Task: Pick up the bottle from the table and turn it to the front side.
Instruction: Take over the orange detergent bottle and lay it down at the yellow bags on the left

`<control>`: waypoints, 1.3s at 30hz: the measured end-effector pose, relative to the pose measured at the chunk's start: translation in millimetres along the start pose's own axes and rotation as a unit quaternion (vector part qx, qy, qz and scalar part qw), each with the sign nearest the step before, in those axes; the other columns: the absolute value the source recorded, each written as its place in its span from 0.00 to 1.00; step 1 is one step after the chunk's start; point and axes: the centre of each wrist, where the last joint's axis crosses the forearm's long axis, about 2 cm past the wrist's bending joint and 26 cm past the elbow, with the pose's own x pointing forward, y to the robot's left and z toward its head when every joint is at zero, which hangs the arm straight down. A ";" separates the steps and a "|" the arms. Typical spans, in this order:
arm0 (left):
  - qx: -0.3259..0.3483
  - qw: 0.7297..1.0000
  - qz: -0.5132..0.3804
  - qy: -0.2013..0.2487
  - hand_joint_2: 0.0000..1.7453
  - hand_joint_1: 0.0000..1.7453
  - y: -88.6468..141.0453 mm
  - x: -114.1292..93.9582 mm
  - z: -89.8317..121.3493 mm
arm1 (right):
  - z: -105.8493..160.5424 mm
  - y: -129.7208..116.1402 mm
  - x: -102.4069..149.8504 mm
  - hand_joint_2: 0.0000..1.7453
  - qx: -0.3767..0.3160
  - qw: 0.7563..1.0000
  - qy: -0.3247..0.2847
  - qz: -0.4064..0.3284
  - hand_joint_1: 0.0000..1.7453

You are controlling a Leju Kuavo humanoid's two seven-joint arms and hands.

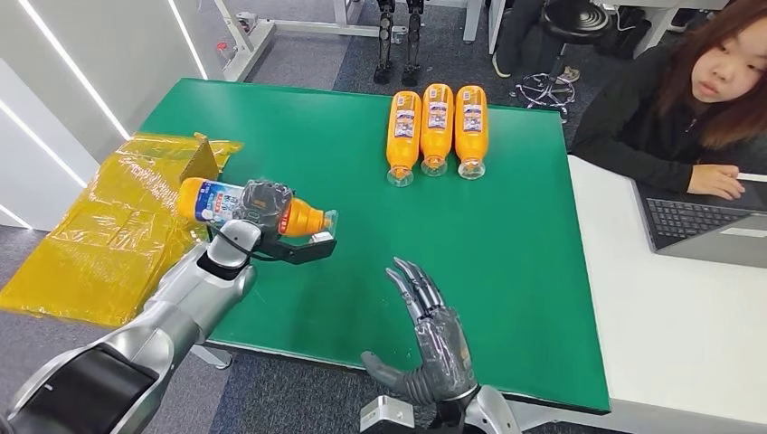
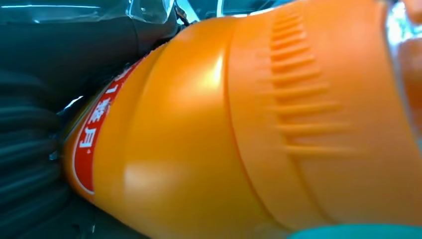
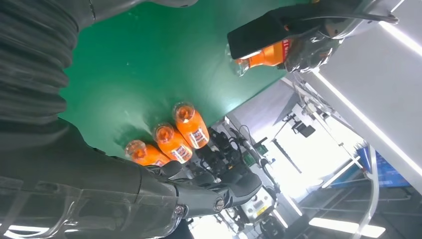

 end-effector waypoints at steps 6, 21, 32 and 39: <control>-0.039 0.997 -0.004 0.059 1.00 0.57 -18.0 -9.3 4.8 | 8.9 5.5 0.8 1.00 0.008 1.000 0.011 -0.006 0.00; -0.080 0.987 -0.003 0.142 1.00 0.00 -55.6 -39.9 20.7 | 49.6 14.5 11.1 1.00 0.039 0.998 0.050 -0.011 0.00; -0.058 0.990 0.000 0.127 1.00 0.00 -45.4 -29.4 15.7 | 56.5 8.6 13.0 1.00 0.043 0.997 0.067 0.006 0.00; 0.037 0.996 0.071 0.031 1.00 0.00 -24.7 6.9 10.3 | 61.6 0.2 15.3 1.00 0.034 0.995 0.088 0.033 0.00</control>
